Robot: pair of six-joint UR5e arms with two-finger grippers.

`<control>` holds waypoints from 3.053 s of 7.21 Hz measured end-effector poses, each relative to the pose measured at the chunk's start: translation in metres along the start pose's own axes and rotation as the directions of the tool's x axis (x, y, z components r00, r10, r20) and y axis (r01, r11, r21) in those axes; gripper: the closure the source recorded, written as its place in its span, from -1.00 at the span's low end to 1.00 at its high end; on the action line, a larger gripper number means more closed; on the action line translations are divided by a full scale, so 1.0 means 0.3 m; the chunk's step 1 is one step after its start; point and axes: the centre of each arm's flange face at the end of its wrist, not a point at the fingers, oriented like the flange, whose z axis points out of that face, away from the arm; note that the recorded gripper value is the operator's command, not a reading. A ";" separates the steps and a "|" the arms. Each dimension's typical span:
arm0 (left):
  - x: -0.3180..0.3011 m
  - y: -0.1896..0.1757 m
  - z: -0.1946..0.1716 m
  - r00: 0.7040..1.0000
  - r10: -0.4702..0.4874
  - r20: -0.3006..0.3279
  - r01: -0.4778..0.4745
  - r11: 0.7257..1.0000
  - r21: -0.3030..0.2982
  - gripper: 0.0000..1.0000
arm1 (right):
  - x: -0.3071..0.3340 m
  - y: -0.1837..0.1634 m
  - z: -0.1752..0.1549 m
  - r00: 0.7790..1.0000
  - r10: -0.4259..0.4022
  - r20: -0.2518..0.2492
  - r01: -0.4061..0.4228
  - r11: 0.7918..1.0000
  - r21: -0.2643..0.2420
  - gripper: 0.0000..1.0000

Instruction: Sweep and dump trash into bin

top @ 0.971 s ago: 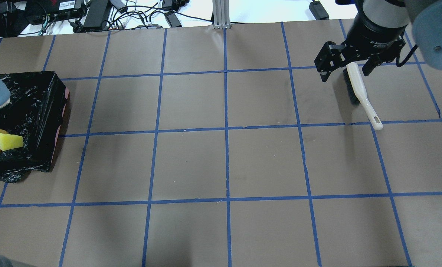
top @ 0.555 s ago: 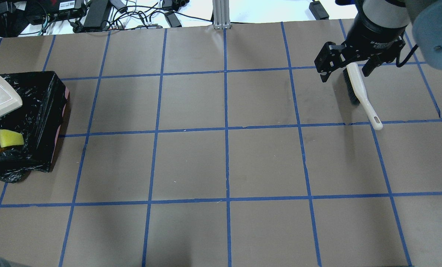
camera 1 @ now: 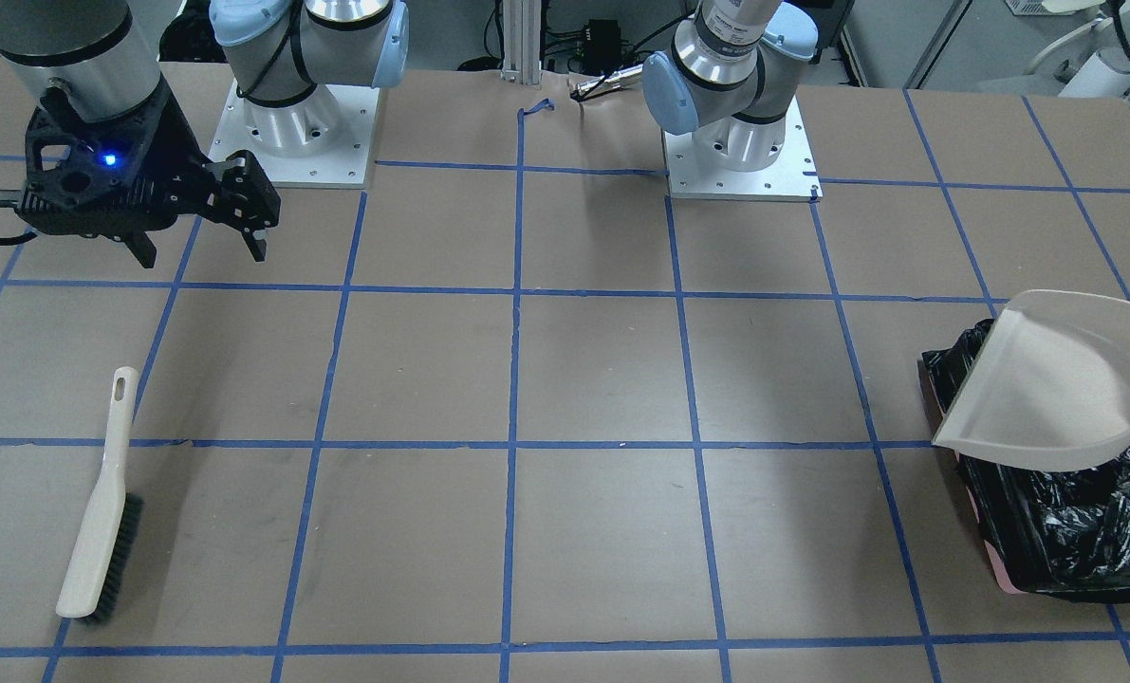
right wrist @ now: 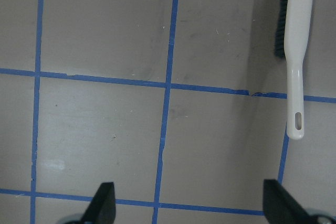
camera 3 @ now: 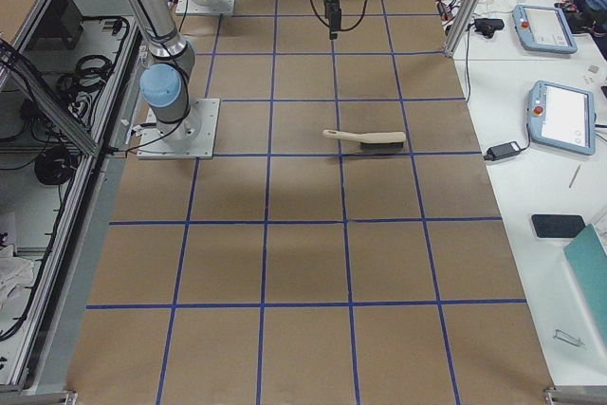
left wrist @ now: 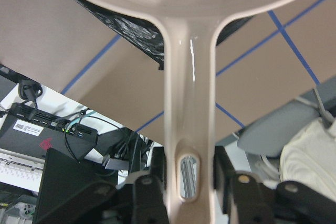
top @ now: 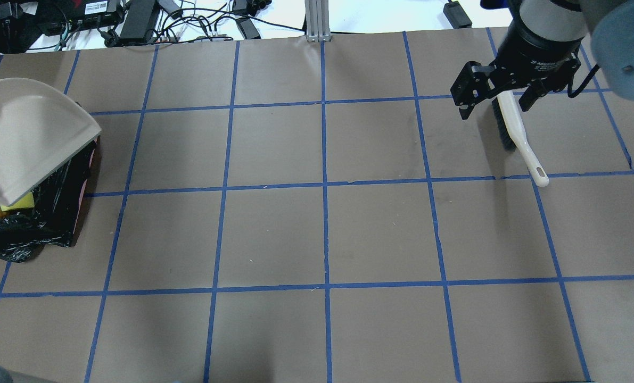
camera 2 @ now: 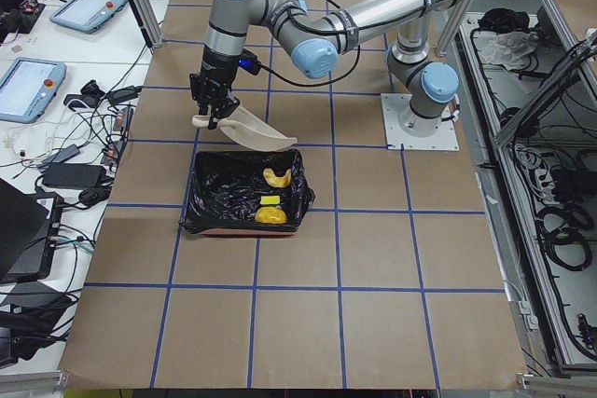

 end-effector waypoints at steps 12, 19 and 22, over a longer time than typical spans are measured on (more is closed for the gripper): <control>-0.487 -0.558 0.418 0.790 -0.530 -0.309 0.613 0.710 0.347 0.94 | 0.001 0.001 0.000 1.000 0.000 -0.003 0.000 1.000 -0.002 -1.00; -0.553 -0.626 0.572 0.847 -0.454 -0.276 0.524 0.798 0.298 0.86 | 0.000 0.001 0.001 1.000 0.000 -0.002 0.000 1.000 -0.002 -1.00; -0.557 -0.626 0.579 0.854 -0.447 -0.267 0.513 0.807 0.293 0.53 | 0.001 0.002 0.001 1.000 0.001 -0.003 -0.001 1.000 -0.002 -1.00</control>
